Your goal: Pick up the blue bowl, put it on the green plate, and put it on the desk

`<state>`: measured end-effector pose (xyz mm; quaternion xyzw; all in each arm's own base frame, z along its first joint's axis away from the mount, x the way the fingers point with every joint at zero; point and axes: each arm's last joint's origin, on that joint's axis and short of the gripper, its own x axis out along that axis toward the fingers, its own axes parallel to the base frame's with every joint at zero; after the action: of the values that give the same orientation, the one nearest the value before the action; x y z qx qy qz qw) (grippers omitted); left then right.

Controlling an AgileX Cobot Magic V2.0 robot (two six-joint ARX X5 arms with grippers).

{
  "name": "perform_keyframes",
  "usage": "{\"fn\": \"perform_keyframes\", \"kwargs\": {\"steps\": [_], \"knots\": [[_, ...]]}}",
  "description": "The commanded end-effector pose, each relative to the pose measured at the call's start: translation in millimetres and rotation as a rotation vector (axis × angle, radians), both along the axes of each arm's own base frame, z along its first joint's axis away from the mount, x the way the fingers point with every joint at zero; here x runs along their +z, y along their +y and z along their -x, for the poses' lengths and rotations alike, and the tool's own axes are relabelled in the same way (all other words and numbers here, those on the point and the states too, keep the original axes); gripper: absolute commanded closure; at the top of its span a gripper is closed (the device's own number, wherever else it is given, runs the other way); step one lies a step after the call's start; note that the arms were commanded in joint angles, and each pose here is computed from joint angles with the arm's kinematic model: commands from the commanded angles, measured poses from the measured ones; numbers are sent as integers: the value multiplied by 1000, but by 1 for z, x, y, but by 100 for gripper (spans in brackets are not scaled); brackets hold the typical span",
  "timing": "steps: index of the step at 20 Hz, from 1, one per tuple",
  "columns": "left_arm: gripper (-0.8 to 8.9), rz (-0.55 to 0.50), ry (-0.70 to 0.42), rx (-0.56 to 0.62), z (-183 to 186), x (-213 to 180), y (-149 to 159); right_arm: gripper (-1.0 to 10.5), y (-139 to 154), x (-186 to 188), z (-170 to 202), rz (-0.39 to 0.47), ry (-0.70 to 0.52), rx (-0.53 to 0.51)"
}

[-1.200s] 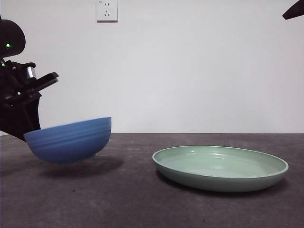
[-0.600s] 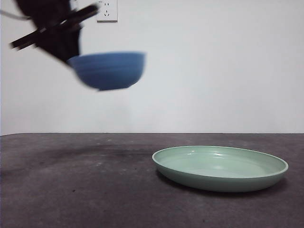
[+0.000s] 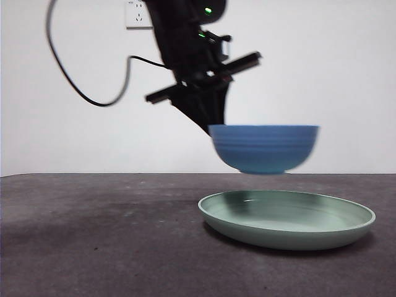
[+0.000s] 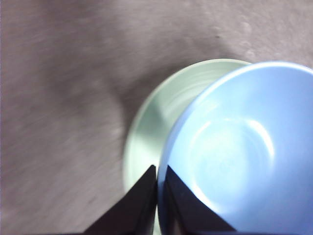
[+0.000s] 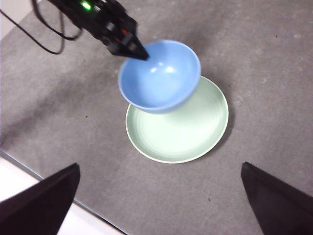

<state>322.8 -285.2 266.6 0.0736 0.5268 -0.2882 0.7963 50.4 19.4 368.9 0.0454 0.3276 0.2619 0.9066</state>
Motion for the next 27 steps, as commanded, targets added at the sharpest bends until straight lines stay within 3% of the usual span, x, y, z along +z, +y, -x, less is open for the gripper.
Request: {"fn": "perform_keyframes", "kwargs": {"steps": [1,9,15,17,20,21,27], "knots": [[798,-4,-7,-37,-2,-7,-21,405,0,5,2,-7,-20,-3],[794,-66,59,-61,-7,-49,-39,405,0,6,1,-7,-24,-3],[783,-64,54,-64,-8,-51,-40,405,0,6,1,-7,-24,-3],[669,-63,54,-64,-8,-51,-40,405,0,6,1,-7,-25,-3],[258,-55,44,-66,-9,-48,-41,405,0,7,1,-10,-39,-3],[178,-63,41,-82,-10,-44,-40,405,0,7,0,-12,-45,-3],[147,-129,54,-148,-12,13,-21,405,0,7,0,-12,-46,-4]]}}
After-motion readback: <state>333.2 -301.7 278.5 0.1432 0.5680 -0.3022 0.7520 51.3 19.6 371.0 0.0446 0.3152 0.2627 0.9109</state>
